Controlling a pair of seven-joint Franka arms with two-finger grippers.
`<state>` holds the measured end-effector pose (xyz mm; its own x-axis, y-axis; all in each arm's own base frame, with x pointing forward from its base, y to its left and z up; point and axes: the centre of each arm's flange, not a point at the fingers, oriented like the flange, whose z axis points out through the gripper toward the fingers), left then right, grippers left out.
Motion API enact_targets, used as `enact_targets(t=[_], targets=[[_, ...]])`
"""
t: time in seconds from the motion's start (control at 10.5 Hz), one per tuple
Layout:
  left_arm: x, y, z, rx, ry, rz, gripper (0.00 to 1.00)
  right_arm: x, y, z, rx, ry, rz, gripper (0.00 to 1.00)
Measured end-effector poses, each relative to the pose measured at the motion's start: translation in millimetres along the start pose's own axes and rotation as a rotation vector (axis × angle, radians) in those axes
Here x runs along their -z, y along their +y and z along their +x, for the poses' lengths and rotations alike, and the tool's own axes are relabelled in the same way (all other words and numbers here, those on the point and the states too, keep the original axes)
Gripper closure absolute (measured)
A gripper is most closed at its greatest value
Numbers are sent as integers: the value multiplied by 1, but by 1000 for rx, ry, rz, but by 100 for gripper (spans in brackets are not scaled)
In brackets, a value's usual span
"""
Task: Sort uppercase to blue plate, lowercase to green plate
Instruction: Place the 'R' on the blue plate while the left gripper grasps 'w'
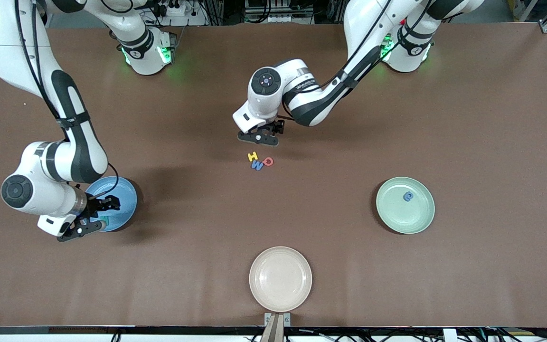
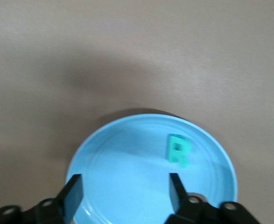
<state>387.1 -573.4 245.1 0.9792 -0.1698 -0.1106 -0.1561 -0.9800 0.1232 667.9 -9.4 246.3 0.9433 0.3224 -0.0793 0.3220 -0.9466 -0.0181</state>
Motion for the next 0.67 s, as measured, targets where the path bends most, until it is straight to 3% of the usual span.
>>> enact_targets(t=[0.1, 0.38, 0.67], targets=[[-7, 2, 4, 23, -8, -2, 9, 0, -15, 5, -4, 1, -1, 0], [-29, 6, 7, 93, -9, 24, 10, 1, -70, 21, -32, 0, -8, 0], [-47, 14, 3, 154, 3, 53, 10, -8, -80, 20, -44, -24, -6, 0]])
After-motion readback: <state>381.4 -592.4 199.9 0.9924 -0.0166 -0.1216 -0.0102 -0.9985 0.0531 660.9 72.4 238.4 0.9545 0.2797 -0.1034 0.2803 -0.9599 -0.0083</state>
